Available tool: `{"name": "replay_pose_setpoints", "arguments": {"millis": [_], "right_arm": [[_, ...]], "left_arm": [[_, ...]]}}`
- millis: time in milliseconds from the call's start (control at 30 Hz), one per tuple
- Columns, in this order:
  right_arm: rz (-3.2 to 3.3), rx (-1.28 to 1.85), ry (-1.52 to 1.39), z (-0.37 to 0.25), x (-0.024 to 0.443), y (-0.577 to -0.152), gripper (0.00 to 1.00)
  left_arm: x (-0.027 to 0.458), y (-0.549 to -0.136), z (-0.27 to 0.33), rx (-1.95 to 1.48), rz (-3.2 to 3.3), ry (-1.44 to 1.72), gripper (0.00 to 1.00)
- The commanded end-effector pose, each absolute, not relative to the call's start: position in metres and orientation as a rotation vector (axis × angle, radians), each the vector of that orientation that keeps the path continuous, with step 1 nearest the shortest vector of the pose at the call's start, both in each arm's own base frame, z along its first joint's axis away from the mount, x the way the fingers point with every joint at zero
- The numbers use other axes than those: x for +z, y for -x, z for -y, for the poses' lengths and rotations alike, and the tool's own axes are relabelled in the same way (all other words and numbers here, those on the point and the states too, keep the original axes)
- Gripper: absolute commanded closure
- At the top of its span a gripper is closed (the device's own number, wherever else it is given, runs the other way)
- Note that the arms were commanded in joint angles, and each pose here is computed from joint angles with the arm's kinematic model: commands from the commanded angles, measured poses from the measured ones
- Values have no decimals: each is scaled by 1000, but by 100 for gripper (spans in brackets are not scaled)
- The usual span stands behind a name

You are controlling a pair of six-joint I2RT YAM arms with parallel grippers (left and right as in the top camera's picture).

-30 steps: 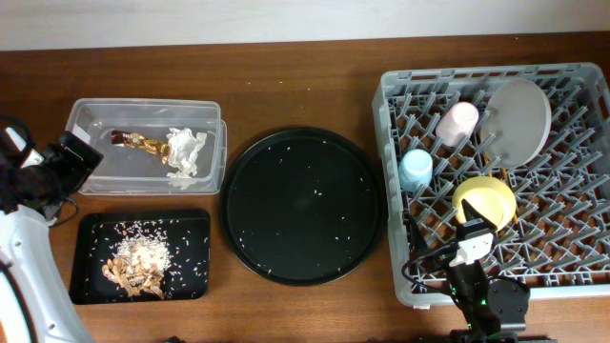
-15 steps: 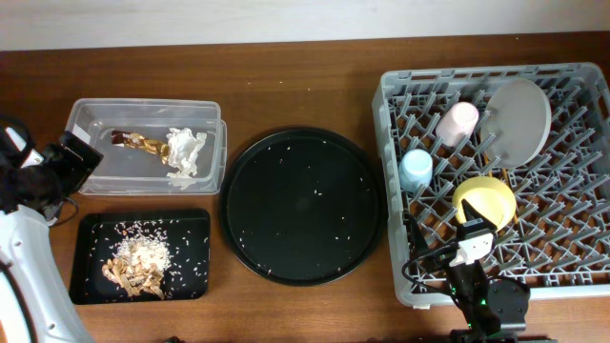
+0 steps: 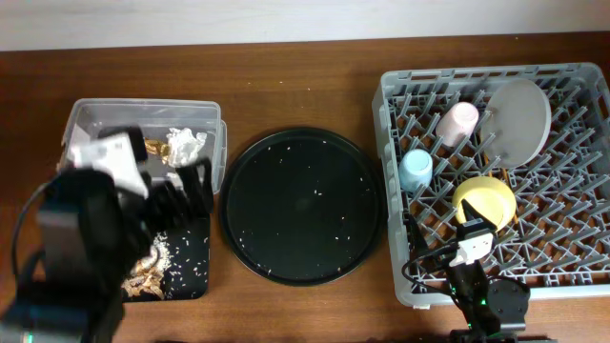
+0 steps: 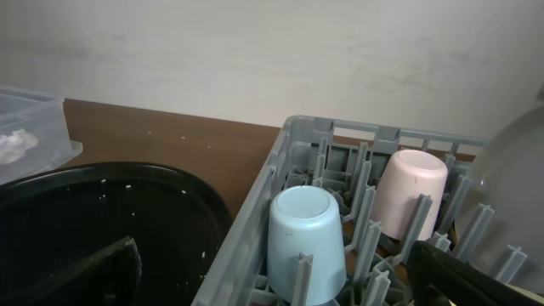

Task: Sort waste into correct bins and load items into the dishwasher rack

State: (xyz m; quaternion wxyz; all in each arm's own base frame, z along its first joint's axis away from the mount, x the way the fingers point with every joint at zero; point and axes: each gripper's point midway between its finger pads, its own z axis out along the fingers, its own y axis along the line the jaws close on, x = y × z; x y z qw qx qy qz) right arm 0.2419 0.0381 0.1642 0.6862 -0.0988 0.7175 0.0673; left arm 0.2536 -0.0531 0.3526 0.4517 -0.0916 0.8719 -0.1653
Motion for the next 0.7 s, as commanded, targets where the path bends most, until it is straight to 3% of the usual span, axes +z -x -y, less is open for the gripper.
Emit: {"name": "replay_pose_setpoints", "arguments": {"millis": [0, 133, 267, 667], "right_arm": [[-1612, 148, 205, -36, 162, -242, 2], [-1612, 148, 205, -36, 162, -242, 2], [-1612, 148, 204, -36, 162, -242, 2], [-1612, 148, 204, -36, 162, -242, 2]], "left_arm": [[301, -230, 56, -376, -2238, 186, 1], [235, -227, 53, -381, -2166, 189, 1], [240, -257, 59, -480, -1698, 139, 1], [185, -247, 27, -401, -1534, 206, 1]]}}
